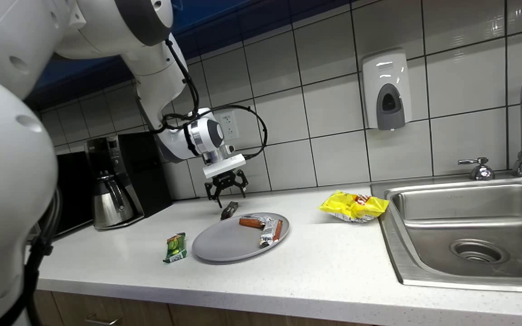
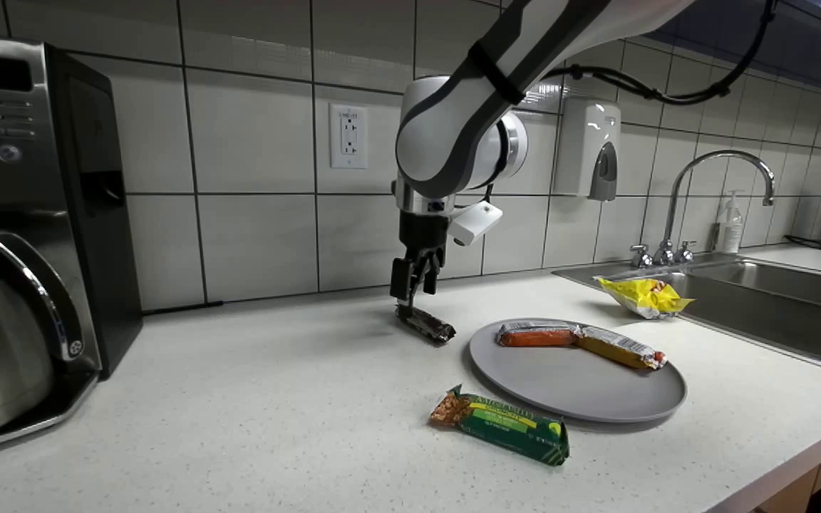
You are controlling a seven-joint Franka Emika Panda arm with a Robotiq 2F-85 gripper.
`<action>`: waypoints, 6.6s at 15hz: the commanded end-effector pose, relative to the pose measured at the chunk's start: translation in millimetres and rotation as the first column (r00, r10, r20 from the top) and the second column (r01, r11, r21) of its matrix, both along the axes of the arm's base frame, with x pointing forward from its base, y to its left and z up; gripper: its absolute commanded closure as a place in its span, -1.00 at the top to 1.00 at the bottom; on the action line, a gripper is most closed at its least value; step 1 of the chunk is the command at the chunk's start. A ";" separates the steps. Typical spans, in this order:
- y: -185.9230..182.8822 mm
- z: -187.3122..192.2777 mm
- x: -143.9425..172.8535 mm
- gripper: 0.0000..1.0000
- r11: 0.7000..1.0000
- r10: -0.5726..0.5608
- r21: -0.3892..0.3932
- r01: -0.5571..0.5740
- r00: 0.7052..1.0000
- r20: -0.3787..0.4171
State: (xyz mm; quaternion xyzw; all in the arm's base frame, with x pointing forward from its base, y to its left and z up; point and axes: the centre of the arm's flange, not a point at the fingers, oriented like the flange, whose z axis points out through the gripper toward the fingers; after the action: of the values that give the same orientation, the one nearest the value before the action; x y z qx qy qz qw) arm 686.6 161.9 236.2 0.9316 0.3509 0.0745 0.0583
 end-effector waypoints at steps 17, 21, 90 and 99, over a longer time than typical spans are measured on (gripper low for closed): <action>16.2 -8.9 -3.8 -0.63 0.999 -0.037 -0.029 0.036 0.999 -0.030; 14.9 -6.5 -6.8 -0.91 0.999 -0.025 -0.040 0.023 0.999 -0.040; 45.1 50.1 -227.2 1.00 0.990 0.112 -0.075 -0.119 0.990 -0.089; 61.5 22.2 -252.0 1.00 0.996 0.028 -0.081 -0.038 0.991 -0.128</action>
State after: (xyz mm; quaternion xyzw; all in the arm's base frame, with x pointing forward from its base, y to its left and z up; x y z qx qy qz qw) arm 447.1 219.4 261.9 0.9191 0.3878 0.0048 0.0694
